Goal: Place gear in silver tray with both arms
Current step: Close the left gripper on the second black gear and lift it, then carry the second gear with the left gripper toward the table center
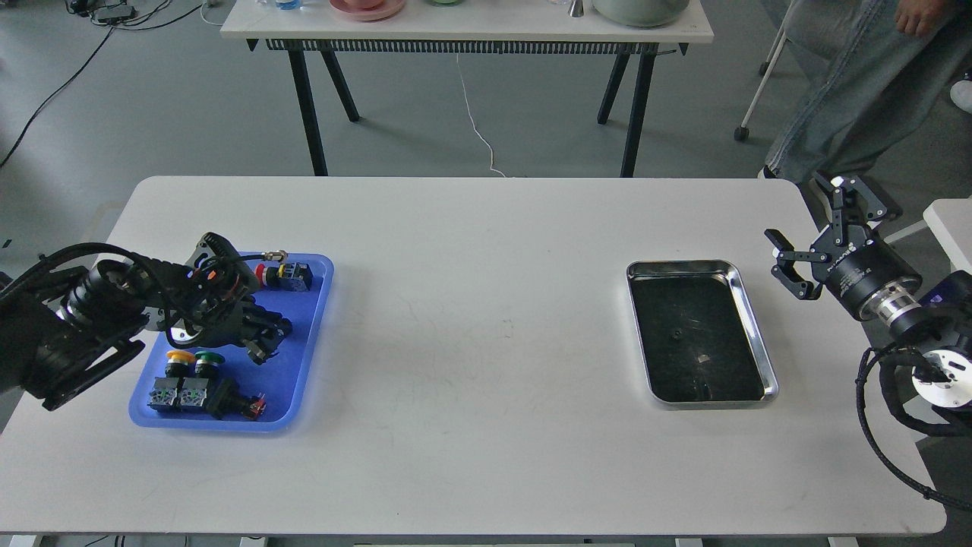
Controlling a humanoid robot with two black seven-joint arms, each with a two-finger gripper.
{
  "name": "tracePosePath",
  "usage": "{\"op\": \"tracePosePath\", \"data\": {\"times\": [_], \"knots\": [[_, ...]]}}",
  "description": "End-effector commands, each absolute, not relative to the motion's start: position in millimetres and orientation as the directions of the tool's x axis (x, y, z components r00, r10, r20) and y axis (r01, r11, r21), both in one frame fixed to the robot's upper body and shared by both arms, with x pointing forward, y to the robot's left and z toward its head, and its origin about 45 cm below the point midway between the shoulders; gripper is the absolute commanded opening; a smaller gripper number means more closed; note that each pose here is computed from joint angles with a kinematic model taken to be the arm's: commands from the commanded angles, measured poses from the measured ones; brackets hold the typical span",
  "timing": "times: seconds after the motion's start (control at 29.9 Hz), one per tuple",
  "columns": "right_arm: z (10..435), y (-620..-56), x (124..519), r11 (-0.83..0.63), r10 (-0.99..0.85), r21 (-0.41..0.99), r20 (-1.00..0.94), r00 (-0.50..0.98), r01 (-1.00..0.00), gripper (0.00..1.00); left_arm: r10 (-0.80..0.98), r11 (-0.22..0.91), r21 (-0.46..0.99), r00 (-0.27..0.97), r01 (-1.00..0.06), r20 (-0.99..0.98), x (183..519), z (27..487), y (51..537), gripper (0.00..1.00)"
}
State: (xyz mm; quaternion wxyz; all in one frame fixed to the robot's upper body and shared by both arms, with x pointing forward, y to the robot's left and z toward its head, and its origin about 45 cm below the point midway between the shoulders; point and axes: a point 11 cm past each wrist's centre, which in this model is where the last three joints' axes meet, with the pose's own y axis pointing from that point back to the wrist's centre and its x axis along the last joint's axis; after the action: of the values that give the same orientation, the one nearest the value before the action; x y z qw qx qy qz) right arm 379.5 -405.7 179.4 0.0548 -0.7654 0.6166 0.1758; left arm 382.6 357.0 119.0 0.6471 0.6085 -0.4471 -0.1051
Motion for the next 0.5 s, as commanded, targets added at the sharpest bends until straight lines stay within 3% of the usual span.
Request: {"op": "tracePosePath", "data": {"times": [0.0, 0.3, 0.47], "knots": [[180, -406, 380, -0.232, -0.924, 0.13, -0.338, 0.177, -0.964, 0.99, -0.68, 0.258, 0.87, 0.561, -0.42, 0.472, 387, 126, 350, 0.12], [184, -406, 382, -0.228, -0.923, 0.116, -0.343, 0.177, -0.967, 0.99, -0.693, 0.304, 0.822, 0.48, -0.482, 0.538, 388, 189, 362, 0.12], [185, -406, 383, -0.227, -0.922, 0.11, -0.344, 0.177, -0.968, 0.99, -0.664, 0.436, 0.734, 0.365, -0.521, 0.653, 391, 235, 325, 0.12]]}}
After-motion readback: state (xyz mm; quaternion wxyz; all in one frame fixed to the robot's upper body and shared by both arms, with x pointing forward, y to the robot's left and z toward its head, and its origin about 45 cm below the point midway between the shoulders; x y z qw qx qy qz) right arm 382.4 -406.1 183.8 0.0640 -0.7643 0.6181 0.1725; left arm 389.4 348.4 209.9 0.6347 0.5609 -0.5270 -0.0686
